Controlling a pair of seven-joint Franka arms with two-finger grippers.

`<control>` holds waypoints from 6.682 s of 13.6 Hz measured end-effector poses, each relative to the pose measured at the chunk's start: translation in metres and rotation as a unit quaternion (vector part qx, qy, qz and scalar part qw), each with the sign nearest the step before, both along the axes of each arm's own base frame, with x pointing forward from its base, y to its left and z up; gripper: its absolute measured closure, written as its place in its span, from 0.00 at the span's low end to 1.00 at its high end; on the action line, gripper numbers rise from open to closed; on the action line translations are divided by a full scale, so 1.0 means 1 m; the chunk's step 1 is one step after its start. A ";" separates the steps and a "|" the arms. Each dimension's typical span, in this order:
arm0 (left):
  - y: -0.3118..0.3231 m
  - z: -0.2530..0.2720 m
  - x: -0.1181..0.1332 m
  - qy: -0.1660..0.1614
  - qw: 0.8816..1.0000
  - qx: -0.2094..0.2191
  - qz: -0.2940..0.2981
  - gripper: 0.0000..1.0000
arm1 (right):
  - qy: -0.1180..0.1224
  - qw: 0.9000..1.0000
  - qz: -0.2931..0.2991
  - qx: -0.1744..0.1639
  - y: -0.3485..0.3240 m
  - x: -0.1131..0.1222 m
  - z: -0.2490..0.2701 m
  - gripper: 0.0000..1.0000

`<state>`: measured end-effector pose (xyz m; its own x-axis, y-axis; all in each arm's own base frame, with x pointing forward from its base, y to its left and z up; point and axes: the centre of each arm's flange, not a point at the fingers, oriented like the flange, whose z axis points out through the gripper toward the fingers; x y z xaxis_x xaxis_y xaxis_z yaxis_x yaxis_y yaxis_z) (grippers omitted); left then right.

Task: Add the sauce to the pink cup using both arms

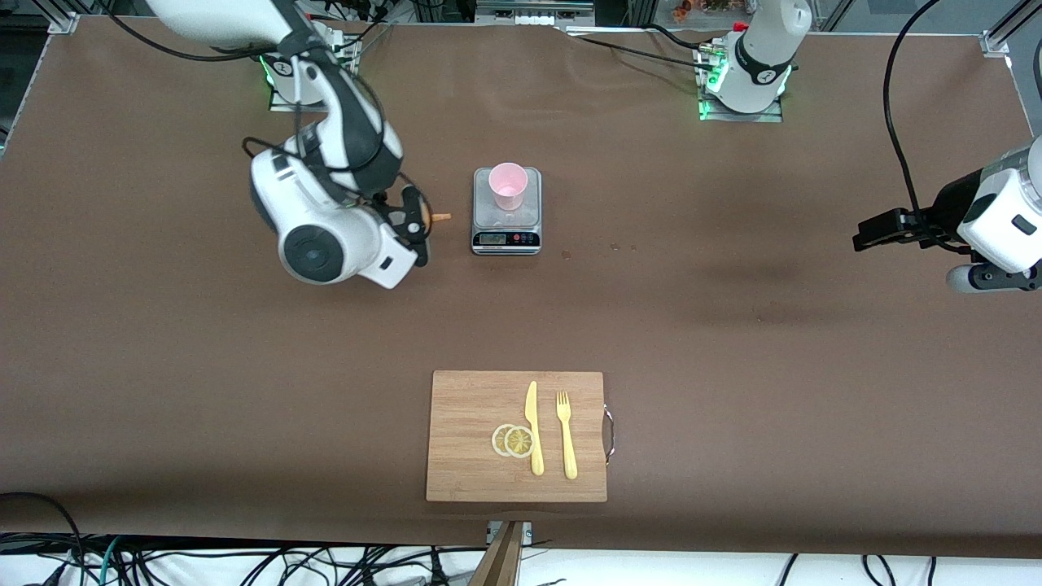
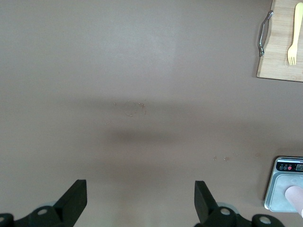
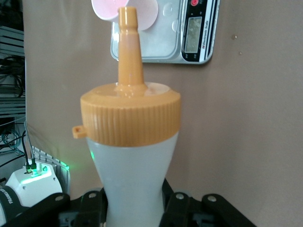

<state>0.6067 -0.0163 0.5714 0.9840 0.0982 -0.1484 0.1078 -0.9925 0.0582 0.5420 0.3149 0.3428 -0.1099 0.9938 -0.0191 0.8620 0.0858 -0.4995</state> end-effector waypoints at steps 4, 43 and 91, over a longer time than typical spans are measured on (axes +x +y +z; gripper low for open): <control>0.000 0.000 0.000 0.000 1.000 0.000 0.000 0.00 | -0.040 0.996 0.002 -0.074 0.052 -0.035 0.005 0.67; -0.001 -0.001 0.001 0.001 1.000 0.000 0.000 0.00 | -0.031 0.984 -0.074 0.159 -0.046 0.037 0.007 0.67; -0.006 -0.003 0.001 0.003 1.000 -0.001 -0.005 0.00 | -0.152 0.763 -0.613 -0.139 -0.339 0.035 0.139 0.00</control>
<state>0.6078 -0.0226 0.5683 0.9843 0.0874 -0.1536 0.0975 -0.9935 0.0594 0.5768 -0.0238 0.4819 0.9503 0.2987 -0.0878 0.2884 -0.9508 -0.1127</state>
